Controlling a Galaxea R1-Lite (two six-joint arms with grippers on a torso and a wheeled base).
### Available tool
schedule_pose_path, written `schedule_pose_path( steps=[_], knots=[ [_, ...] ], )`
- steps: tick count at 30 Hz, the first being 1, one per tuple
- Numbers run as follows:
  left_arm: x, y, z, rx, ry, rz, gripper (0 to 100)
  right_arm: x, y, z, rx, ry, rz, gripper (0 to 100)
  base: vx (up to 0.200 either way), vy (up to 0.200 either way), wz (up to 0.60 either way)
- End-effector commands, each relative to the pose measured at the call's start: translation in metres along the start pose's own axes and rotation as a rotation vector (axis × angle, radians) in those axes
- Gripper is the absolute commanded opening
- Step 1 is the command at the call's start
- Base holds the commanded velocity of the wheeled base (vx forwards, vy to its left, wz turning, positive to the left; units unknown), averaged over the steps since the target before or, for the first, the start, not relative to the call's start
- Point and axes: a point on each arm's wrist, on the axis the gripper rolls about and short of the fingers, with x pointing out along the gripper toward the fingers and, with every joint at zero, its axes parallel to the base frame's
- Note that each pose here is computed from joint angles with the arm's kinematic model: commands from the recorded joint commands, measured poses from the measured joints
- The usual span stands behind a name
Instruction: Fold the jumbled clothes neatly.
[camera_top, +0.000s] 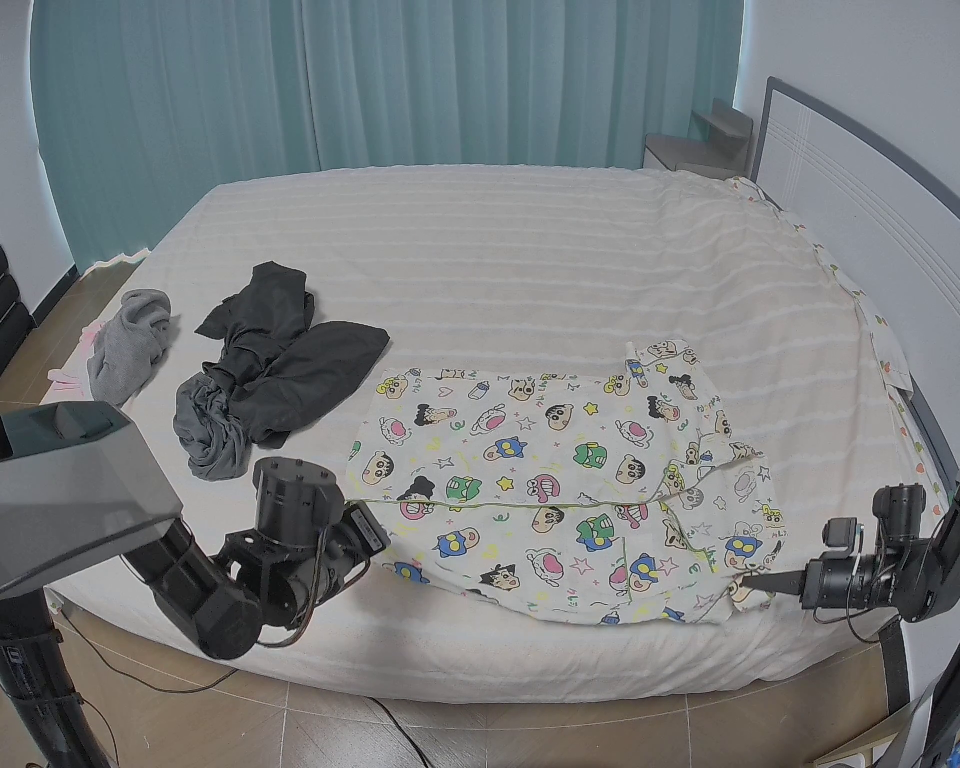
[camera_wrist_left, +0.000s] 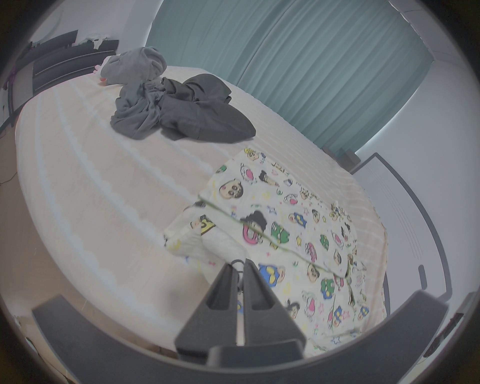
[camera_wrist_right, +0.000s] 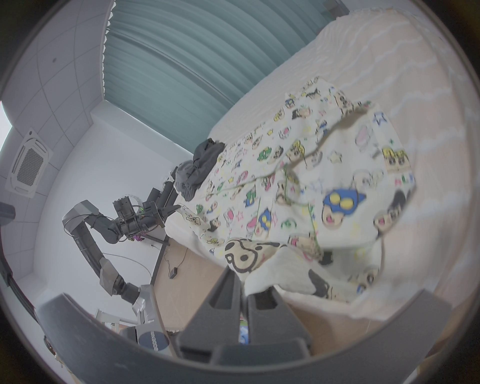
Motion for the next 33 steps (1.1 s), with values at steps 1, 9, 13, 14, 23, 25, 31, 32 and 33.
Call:
schedule_pose_path(
  steps=[1, 9, 13, 14, 23, 25, 31, 32, 33],
  knots=[
    [0.025, -0.01, 0.026, -0.027, -0.046, 0.017, 0, 0.012, -0.006, 0.035, -0.034, -0.067, 0.012, 0, 0.0, 0.0, 0.0],
    [0.061, -0.019, 0.037, -0.034, -0.039, 0.052, 0, 0.025, -0.022, 0.054, 0.001, -0.096, 0.011, 0, 0.0, 0.0, 0.0],
    [0.087, -0.02, 0.037, -0.038, -0.04, 0.065, 0, 0.035, -0.037, 0.062, 0.0, -0.106, -0.009, 0, 0.0, 0.0, 0.0],
    [0.088, -0.02, 0.037, -0.037, -0.039, 0.066, 0, 0.036, -0.038, 0.062, 0.001, -0.107, -0.011, 0, 0.0, 0.0, 0.0],
    [0.126, -0.015, 0.029, -0.072, -0.045, 0.08, 0, 0.048, -0.044, 0.071, 0.012, -0.116, -0.007, 0, 0.0, 0.0, 0.0],
    [0.126, -0.016, 0.03, -0.076, -0.048, 0.079, 0, 0.049, -0.043, 0.076, 0.025, -0.125, 0.0, 0, 0.0, 0.0, 0.0],
    [0.125, -0.016, 0.031, -0.08, -0.053, 0.077, 0, 0.051, -0.042, 0.086, 0.045, -0.149, 0.001, 0, 0.0, 0.0, 0.0],
    [0.125, -0.016, 0.033, -0.086, -0.057, 0.075, 0, 0.051, -0.042, 0.089, 0.048, -0.16, -0.006, 0, 0.0, 0.0, 0.0],
    [0.125, -0.016, 0.034, -0.088, -0.06, 0.076, 0, 0.052, -0.043, 0.09, 0.052, -0.162, -0.01, 0, 0.0, 0.0, 0.0]
  ],
)
